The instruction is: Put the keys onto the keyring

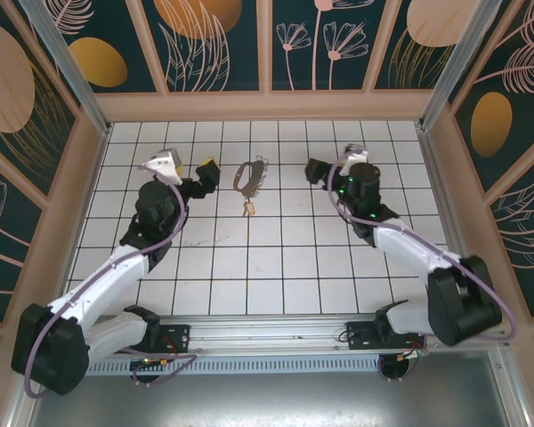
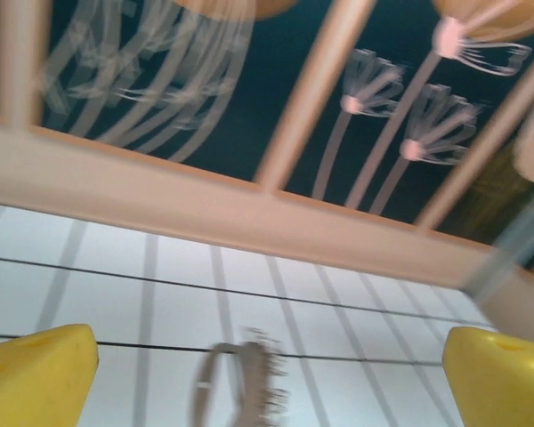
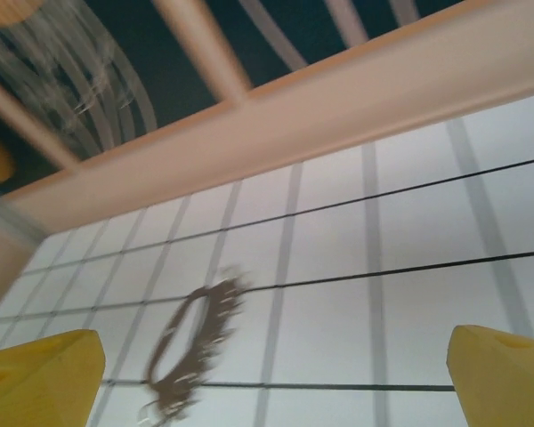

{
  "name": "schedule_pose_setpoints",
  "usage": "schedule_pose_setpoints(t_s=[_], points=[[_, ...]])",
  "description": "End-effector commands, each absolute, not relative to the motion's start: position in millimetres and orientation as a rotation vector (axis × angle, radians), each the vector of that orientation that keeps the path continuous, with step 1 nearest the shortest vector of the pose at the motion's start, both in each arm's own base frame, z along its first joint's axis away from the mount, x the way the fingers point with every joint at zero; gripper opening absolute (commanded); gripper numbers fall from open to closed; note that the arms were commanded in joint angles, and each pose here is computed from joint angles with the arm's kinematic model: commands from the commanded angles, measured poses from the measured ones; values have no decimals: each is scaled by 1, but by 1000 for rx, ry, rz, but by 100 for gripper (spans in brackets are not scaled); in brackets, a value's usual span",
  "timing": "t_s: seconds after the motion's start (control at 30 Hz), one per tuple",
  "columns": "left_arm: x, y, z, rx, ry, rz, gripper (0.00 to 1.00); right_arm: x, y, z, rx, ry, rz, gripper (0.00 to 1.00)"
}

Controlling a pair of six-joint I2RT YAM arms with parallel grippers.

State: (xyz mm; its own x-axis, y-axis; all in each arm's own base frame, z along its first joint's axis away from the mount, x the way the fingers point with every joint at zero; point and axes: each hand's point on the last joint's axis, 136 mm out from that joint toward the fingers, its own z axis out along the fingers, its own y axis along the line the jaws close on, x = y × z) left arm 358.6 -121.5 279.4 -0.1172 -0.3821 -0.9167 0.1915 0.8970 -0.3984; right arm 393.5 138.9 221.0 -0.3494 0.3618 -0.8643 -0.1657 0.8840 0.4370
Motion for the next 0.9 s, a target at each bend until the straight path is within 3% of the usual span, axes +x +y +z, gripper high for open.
schedule_pose_setpoints(t_s=[0.0, 0.17, 0.33, 0.6, 0.87], points=[[348, -54, 293, -309, 1456, -146, 99, 381, 63, 202, 311, 1855, 293, 99], [344, -10, 261, -346, 1503, 89, 99, 357, -34, 203, 581, 1639, 56, 99], [337, 23, 222, -371, 1496, 229, 99, 352, -72, 177, 645, 1688, -112, 99], [344, 32, 174, -311, 1540, 259, 99, 351, -70, 147, 526, 1666, -173, 99], [358, 27, 145, -240, 1577, 163, 99, 346, -24, 137, 208, 1587, 1, 99]])
